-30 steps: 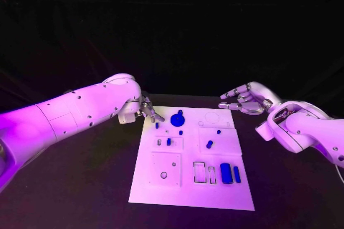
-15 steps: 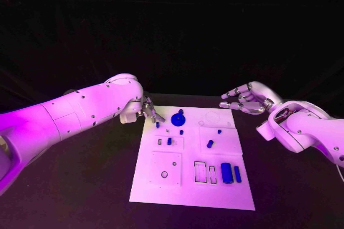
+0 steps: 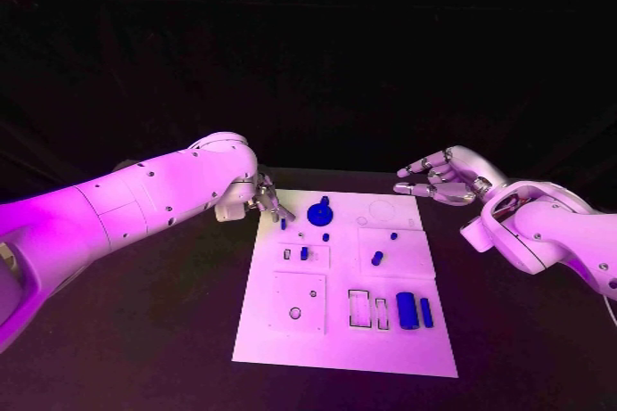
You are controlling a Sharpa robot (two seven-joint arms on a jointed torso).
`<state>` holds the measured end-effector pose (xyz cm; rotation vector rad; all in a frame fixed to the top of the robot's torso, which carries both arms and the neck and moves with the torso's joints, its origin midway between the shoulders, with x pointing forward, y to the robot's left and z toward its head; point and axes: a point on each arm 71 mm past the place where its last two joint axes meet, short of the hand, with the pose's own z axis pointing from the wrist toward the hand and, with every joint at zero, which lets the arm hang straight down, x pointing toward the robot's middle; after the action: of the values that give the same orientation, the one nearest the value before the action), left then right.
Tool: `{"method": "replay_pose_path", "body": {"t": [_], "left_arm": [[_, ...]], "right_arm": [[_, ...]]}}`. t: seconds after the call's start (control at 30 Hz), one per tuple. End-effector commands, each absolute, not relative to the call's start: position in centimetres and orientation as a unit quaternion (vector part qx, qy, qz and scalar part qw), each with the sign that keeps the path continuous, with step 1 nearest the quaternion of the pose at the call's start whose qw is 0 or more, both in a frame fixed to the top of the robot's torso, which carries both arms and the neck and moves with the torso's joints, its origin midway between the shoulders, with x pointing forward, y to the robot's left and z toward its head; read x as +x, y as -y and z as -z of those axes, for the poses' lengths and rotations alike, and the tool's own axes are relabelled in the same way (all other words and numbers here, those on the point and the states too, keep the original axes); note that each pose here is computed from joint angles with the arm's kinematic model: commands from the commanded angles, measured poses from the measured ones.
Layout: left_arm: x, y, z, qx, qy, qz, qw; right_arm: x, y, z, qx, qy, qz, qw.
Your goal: Assemble the parts on the task board
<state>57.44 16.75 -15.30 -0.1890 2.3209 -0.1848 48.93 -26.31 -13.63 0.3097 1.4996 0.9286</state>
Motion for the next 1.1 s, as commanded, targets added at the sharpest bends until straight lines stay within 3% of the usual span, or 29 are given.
{"method": "replay_pose_path", "body": {"t": [0.03,1.1], "left_arm": [[57.37,-16.5,15.43,-0.067,-0.917,0.075,0.385],[57.31,-16.08,15.85,-0.078,-0.919,0.089,0.375]], "right_arm": [[48.89,26.14,13.69,0.129,-0.656,-0.408,0.621],[48.91,26.09,13.72,0.128,-0.657,-0.409,0.62]]}}
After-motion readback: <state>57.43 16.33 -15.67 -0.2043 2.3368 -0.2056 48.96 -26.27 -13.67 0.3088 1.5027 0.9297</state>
